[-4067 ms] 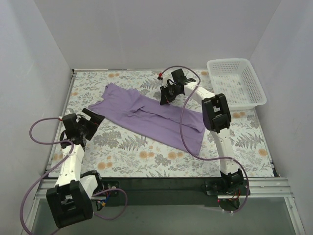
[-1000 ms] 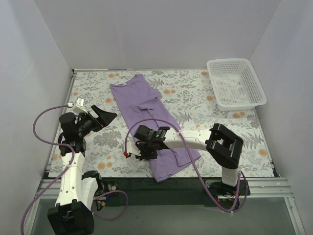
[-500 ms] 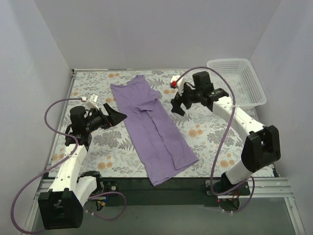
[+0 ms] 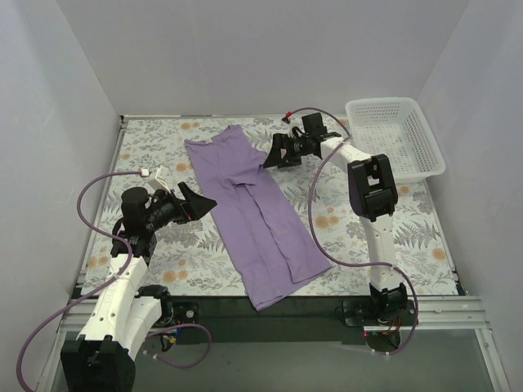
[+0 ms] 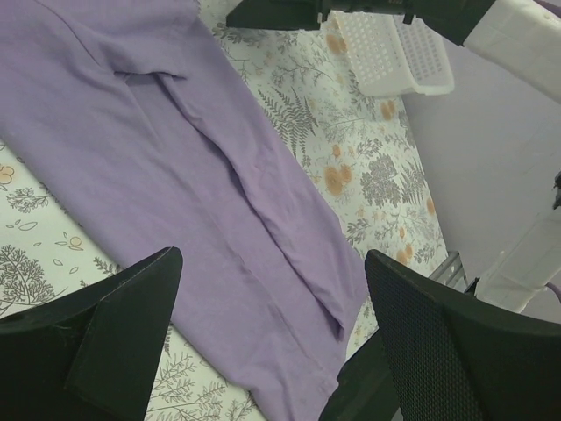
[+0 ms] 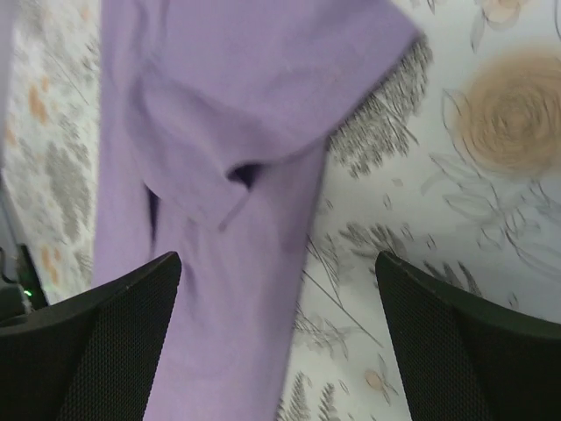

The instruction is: Fold and stack the t-shirts

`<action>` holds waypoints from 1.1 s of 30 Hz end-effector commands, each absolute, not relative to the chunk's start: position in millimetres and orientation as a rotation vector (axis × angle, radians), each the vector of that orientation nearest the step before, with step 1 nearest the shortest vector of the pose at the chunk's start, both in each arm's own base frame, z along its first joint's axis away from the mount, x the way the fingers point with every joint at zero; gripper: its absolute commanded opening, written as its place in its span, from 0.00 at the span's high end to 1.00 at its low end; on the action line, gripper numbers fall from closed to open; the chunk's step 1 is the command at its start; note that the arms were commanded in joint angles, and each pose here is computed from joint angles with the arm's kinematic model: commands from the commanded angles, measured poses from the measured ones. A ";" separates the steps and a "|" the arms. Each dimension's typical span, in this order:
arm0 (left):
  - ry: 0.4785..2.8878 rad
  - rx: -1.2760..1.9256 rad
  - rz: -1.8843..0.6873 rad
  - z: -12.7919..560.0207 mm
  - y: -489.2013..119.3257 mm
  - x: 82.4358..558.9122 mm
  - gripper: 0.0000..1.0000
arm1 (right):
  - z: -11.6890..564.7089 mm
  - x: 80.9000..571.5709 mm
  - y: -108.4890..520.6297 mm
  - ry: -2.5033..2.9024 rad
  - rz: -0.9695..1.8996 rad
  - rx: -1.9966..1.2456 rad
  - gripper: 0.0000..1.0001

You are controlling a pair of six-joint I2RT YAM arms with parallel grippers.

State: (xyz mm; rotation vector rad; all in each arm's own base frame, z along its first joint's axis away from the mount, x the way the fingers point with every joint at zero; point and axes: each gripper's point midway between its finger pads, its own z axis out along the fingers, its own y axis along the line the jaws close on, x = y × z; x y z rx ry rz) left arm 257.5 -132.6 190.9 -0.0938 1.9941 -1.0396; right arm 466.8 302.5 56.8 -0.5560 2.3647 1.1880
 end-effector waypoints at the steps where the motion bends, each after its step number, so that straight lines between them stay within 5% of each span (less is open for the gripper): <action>1: 1.969 -0.086 -1.010 194.6 -129.9 256.8 0.16 | 110.7 514.4 325.2 2.222 1.260 -0.356 0.02; 11: 1.980 -0.100 -0.994 192.2 -128.0 258.1 0.16 | 59.6 537.2 331.6 2.344 1.236 -0.038 0.25; 17: 1.986 -0.102 -0.992 191.0 -127.8 258.8 0.15 | 41.8 534.1 343.6 2.388 1.262 0.021 0.48; 25: 1.983 -0.098 -0.992 191.4 -127.9 258.4 0.15 | 19.6 529.3 349.5 2.439 1.269 0.097 0.53; 33: 1.983 -0.092 -0.997 192.2 -128.7 257.9 0.15 | 20.8 535.4 350.2 2.424 1.290 0.125 0.78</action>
